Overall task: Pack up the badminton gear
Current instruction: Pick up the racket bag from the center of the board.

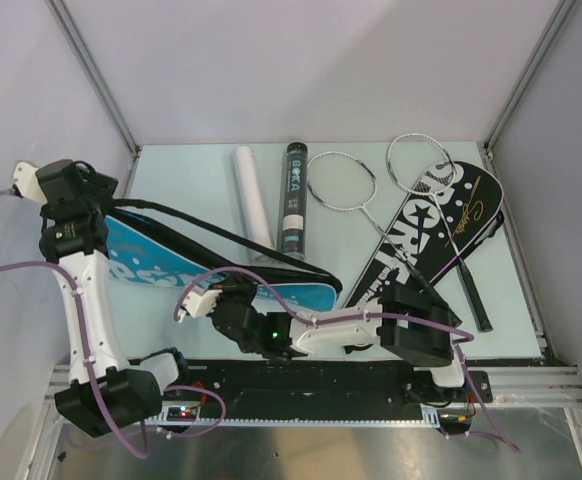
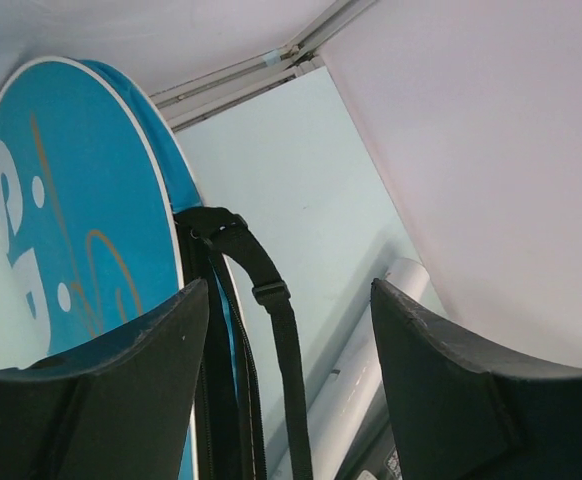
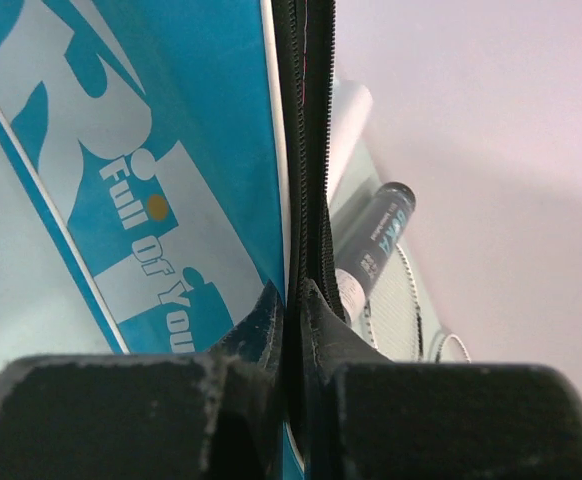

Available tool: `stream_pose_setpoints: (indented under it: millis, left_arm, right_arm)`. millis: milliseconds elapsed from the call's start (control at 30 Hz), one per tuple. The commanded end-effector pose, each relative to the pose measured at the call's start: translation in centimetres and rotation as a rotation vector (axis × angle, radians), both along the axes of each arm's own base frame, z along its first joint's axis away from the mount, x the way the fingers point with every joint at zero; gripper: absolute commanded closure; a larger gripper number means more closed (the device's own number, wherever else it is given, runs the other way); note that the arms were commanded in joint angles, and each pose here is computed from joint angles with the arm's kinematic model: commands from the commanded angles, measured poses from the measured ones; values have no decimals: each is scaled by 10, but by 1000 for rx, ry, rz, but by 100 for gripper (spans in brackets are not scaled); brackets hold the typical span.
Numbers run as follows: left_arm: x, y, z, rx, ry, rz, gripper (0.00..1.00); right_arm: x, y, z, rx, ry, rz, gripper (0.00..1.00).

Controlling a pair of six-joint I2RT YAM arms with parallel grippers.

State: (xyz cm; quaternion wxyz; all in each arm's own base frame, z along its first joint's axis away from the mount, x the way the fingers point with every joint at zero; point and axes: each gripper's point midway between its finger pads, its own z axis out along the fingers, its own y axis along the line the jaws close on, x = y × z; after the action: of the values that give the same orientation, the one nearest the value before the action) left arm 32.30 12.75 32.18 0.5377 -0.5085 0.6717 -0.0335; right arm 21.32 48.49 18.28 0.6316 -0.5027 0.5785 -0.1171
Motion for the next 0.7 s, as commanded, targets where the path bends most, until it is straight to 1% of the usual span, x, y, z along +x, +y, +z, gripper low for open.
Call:
stream_pose_setpoints:
  millis: [0,100,200,233,300,367,500,667]
  left_arm:
    - [-20,1,23,67,-25,3,31]
    - [-38,-1,19,77,-23,31,30]
    - [-57,4,6,76,10,97,28]
    - [-62,6,4,73,13,121,27]
    - [-70,12,-4,65,23,162,21]
    - [-73,16,-8,54,29,178,19]
    - [-71,24,-10,33,37,188,19]
    - [-60,25,-23,-39,52,148,21]
  right_arm:
    - [-2,-21,48,151,-87,-77,100]
    - [-13,-31,13,134,-41,-100,100]
    - [-27,-38,-12,127,10,-100,100]
    - [-31,-39,-16,133,15,-98,100]
    - [-41,-41,-23,134,19,-80,100]
    - [-50,-41,-27,137,26,-62,100]
    - [-63,-40,-31,141,19,-39,100]
    - [-71,-38,-27,175,25,-22,100]
